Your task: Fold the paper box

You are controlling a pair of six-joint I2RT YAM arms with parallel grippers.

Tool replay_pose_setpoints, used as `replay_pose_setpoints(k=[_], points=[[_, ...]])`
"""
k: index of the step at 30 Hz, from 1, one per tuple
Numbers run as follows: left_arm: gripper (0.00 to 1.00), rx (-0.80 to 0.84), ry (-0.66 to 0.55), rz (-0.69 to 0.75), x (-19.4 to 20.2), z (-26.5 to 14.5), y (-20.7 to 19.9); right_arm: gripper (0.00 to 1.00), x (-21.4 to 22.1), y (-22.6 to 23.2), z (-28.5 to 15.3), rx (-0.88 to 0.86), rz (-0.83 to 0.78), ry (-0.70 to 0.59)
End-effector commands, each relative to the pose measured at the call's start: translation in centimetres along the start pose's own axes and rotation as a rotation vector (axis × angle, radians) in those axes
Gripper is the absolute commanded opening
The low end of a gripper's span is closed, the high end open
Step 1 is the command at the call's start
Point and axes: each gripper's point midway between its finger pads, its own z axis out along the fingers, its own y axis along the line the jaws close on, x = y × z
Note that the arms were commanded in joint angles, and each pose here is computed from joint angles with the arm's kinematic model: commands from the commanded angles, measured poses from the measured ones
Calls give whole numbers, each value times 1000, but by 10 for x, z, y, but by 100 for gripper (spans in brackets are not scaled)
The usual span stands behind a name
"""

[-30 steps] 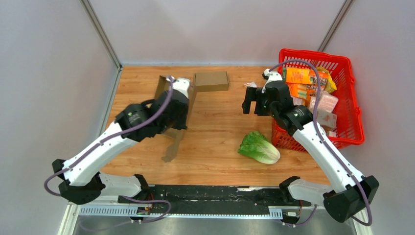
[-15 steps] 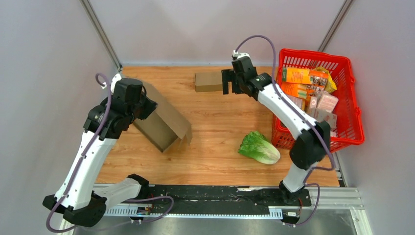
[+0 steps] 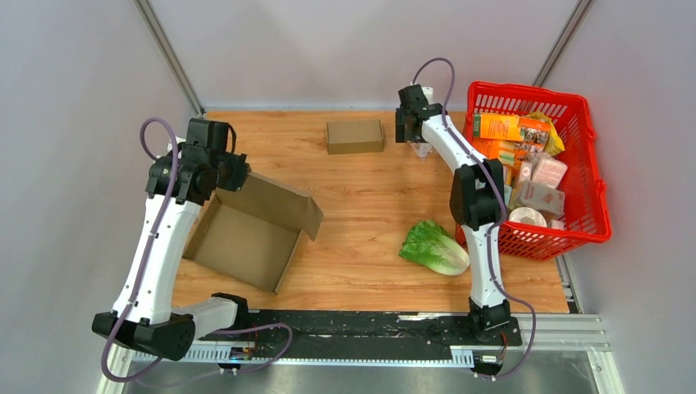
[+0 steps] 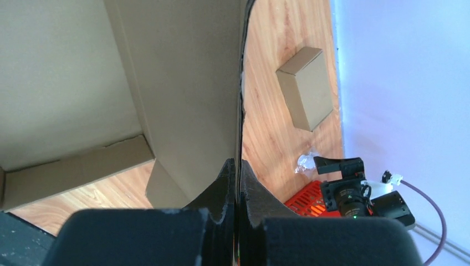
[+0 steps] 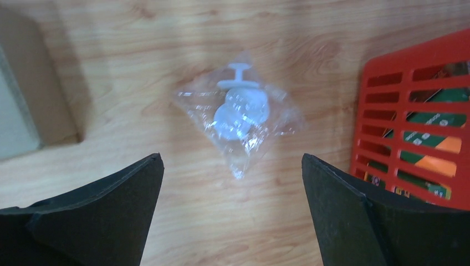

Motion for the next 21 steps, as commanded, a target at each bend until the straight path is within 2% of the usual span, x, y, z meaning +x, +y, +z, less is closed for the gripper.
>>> replay_pose_setpoints(k=[1,5,13,21], points=[[0,71,37,-120,1,0,-19,100,-32,-3,7,0,12,-75],[0,125,22,-174,-7,-8,-31,100,-27,3,26,-39,-25,-53],[0,151,16,-334,-10,-9,-27,100,3,3,60,-51,-78,32],[0,137,22,-323,-7,-6,-24,100,28,-16,70,58,-143,104]])
